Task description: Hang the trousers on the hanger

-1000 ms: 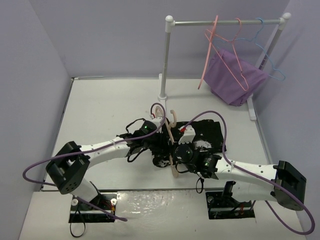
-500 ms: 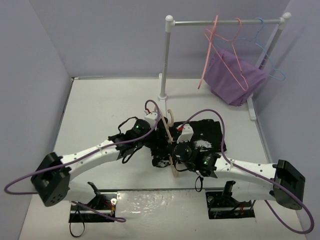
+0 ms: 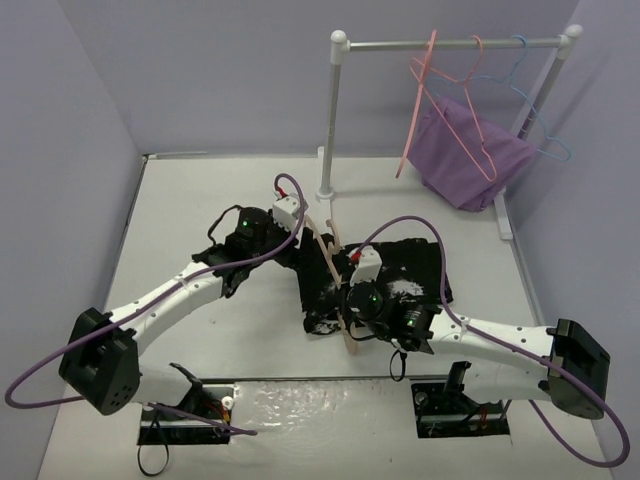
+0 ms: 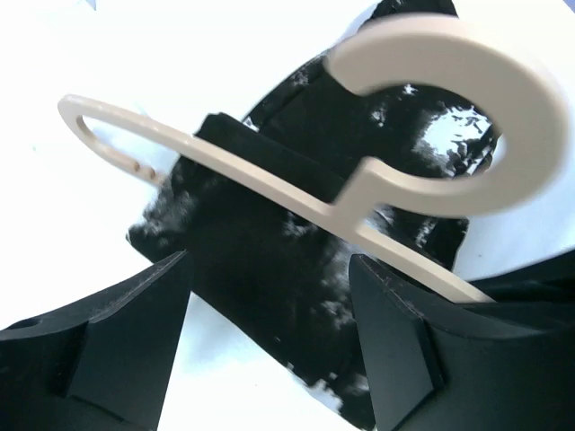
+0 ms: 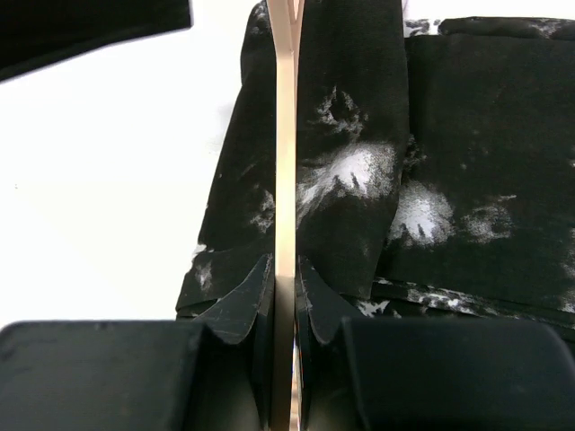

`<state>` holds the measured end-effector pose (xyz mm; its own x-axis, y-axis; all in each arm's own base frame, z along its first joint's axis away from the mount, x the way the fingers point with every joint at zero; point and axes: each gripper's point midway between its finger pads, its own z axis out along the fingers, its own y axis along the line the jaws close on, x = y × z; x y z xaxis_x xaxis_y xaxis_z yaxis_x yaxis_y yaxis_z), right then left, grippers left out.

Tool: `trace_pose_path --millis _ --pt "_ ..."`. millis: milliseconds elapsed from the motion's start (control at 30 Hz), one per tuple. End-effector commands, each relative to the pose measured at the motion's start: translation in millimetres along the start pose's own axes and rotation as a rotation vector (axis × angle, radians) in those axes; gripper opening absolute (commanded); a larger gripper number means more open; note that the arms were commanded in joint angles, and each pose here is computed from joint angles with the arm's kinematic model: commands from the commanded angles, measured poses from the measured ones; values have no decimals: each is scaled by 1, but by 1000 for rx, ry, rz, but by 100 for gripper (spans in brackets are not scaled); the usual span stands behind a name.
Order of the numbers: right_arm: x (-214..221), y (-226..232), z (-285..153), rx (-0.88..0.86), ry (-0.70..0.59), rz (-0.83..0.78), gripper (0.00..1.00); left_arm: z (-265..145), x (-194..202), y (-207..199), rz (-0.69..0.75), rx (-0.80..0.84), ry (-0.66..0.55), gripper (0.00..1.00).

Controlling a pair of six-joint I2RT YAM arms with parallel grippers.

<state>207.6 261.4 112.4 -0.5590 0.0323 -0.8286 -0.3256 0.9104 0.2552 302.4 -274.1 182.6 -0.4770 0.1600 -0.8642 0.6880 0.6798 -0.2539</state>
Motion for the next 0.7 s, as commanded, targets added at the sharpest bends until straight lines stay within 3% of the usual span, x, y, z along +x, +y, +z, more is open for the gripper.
trace_pose_path --millis 0,267,667 --pt "-28 23 -3 -65 -54 40 0 4 -58 -26 144 194 -164 67" --pt "-28 23 -4 -71 -55 43 0 9 -61 -44 168 317 -207 67" --pt "-29 26 -2 -76 -54 41 0 30 -55 -50 164 286 -227 67"
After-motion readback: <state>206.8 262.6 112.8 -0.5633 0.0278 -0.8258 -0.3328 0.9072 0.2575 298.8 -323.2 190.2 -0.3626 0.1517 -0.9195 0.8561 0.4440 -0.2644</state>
